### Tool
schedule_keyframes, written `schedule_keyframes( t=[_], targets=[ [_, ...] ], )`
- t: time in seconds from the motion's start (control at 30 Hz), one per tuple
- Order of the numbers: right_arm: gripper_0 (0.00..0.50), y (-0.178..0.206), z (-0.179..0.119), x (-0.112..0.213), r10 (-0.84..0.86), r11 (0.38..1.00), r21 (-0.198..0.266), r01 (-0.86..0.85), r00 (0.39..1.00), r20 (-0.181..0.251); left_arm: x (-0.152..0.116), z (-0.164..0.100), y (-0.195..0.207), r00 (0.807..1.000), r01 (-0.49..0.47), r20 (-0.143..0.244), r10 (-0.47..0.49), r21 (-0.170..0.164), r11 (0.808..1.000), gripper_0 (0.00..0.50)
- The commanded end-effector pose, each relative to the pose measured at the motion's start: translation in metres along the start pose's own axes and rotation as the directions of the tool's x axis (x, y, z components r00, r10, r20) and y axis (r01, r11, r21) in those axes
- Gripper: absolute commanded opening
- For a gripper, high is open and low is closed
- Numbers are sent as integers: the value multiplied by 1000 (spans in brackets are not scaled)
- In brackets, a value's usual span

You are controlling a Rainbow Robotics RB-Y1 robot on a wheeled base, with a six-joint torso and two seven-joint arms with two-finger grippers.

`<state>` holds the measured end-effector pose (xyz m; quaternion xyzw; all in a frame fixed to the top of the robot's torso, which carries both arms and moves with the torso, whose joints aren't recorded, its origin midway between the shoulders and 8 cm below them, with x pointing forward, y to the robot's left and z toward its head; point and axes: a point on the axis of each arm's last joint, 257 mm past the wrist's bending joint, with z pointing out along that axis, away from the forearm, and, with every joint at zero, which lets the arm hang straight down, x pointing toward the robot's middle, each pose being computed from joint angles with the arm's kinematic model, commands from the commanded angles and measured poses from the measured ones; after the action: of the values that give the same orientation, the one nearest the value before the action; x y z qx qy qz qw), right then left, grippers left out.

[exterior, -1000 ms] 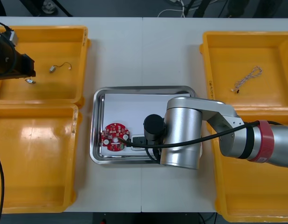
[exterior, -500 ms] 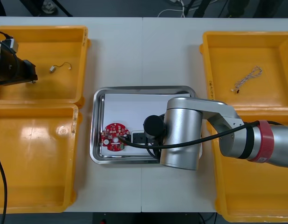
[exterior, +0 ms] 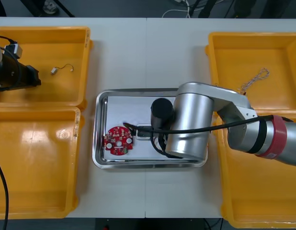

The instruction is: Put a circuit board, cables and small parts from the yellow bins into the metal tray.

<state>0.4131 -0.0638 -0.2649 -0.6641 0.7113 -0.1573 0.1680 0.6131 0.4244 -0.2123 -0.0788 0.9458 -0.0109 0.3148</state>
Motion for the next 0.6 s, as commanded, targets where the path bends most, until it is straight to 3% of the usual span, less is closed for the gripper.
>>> schedule_keyframes(
  t=[0.03, 0.33, 0.4, 0.43, 0.6],
  targets=[
    [500, -24, -31, -5, 106, 994, -41, -105, 994, 40, -36, -17, 6, 990, -123, 64, 125, -36, 992, 500],
    [500, -47, -69, 17, 246, 963, -116, -242, 969, 26, -34, -14, 8, 989, -128, 64, 130, -41, 991, 500],
    [500, -54, -82, 29, 292, 948, -137, -287, 956, 12, -34, -14, 8, 989, -135, 62, 137, -44, 990, 49],
    [500, -58, -86, 31, 307, 943, -138, -303, 952, 14, -34, -14, 9, 989, -135, 61, 137, -46, 990, 0],
    [500, -82, -104, 32, 373, 924, -119, -363, 925, 76, -32, -13, 9, 988, -144, 56, 146, -50, 988, 0]
  ],
)
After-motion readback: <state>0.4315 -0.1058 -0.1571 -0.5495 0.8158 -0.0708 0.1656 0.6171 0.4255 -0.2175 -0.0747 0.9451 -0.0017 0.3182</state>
